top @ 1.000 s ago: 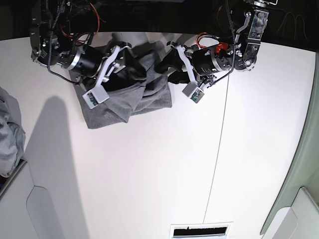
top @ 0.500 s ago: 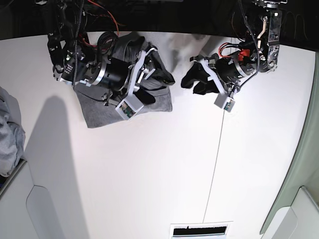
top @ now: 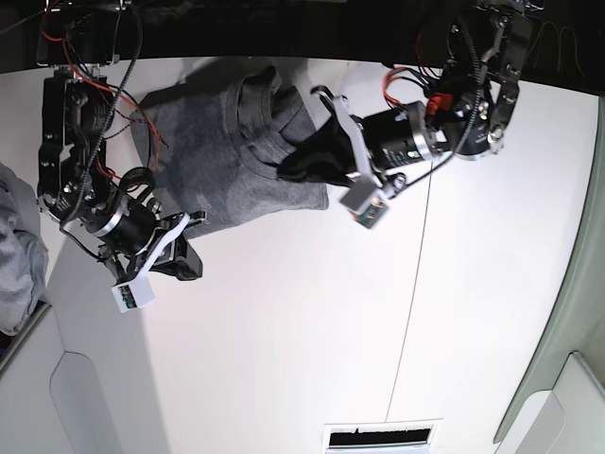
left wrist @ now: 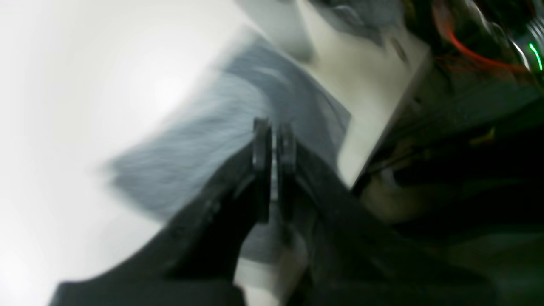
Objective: Layout the t-shirt on the table in an organized manner, then fold the t-shirt properly
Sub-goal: 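Fold the strip end held by the right gripper toward the left gripper, then press and square the folded shirt bundle with both grippers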
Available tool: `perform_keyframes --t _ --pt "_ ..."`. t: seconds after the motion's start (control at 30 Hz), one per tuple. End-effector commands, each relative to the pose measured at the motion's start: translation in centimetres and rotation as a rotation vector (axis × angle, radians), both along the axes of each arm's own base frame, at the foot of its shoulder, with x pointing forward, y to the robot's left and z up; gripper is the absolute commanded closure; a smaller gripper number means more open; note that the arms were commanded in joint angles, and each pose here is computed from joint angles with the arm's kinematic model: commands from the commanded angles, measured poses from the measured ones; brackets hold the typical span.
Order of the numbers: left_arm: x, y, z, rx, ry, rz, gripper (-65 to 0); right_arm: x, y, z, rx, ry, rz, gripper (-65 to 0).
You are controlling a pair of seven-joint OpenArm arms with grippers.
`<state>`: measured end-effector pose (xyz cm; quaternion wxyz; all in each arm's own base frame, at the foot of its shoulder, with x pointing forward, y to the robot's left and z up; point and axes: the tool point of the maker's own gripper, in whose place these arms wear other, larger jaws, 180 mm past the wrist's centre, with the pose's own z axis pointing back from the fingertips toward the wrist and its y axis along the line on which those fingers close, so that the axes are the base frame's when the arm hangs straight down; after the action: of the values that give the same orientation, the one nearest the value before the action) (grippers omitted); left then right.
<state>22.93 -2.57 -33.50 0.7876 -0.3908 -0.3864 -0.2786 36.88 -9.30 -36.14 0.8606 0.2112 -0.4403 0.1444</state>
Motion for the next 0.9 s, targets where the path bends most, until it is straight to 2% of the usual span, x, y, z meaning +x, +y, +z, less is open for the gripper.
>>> perform_keyframes --t 0.0,0.13,0.3,0.43,0.6,0.77,0.87 --pt "0.0 -1.7 1.3 -0.052 -0.035 -0.029 -3.0 1.8 0.0 1.4 0.024 -0.052 -0.003 0.0" --pt "-2.4 -5.3 -1.7 -0.007 0.028 -0.118 -3.0 2.8 0.9 -2.2 0.017 0.056 0.039 0.0" --pt "-2.6 -3.7 -7.6 0.096 0.111 -0.081 -3.0 0.9 2.7 -5.6 -0.054 0.153 0.132 0.0" --pt "1.6 -0.5 -9.4 0.16 0.116 0.01 -3.0 -0.6 2.0 -6.8 -0.093 0.193 0.164 0.0" --pt "6.4 1.8 -9.5 0.188 0.101 0.072 -3.0 -4.7 0.2 -7.9 -0.056 0.248 0.153 0.0" --pt "10.5 3.0 -9.2 0.216 0.089 0.096 -3.0 -9.9 2.6 -7.4 0.038 0.271 0.186 0.0" --pt "12.3 3.2 -8.1 0.222 0.063 0.1 -3.0 -11.1 2.3 -7.0 0.005 0.25 0.191 0.0"
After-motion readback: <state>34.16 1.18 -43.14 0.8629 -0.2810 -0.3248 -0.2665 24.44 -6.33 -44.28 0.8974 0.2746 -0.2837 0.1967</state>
